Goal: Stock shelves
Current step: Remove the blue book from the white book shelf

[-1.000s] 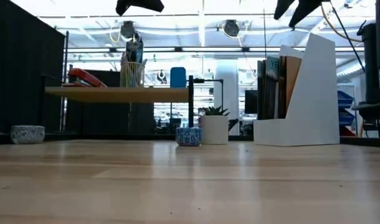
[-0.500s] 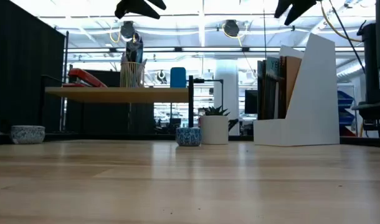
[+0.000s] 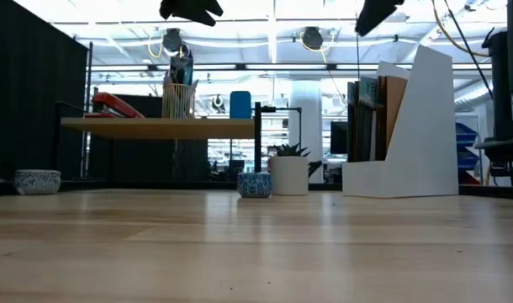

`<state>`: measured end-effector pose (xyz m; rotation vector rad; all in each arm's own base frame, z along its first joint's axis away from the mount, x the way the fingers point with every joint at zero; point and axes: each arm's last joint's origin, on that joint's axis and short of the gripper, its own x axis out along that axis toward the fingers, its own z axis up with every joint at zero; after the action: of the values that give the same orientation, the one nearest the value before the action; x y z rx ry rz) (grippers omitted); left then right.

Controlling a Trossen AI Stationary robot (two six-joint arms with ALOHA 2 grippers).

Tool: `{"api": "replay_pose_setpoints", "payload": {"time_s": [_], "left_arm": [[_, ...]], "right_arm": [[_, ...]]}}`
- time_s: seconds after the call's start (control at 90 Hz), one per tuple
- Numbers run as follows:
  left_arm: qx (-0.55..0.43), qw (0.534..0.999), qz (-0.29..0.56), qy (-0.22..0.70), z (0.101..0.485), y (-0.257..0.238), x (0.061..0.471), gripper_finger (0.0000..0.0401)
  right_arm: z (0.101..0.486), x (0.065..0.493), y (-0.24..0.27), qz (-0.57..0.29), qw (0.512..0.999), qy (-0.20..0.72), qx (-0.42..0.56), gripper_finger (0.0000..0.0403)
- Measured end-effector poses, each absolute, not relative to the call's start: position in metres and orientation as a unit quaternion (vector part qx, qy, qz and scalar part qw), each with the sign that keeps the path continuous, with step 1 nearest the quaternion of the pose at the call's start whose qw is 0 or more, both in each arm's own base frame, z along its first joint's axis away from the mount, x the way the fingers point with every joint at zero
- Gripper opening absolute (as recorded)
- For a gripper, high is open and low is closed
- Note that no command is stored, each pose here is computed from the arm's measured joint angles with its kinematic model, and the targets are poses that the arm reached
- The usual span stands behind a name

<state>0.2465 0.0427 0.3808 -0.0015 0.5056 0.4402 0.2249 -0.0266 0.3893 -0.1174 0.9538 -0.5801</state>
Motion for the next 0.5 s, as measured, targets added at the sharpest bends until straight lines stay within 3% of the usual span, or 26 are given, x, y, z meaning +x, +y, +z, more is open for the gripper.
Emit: {"api": "replay_pose_setpoints", "payload": {"time_s": [0.233, 0.5], "left_arm": [[0.028, 0.944, 0.209, 0.255, 0.381, 0.043, 0.246, 0.0194], [0.029, 0.942, 0.209, 0.26, 0.377, 0.043, 0.247, 0.0194]], "right_arm": [[0.372, 0.243, -0.03, -0.185, 0.835, 0.513, -0.071, 0.0317], [0.357, 0.244, -0.04, -0.163, 0.791, 0.586, -0.07, 0.0212]]}}
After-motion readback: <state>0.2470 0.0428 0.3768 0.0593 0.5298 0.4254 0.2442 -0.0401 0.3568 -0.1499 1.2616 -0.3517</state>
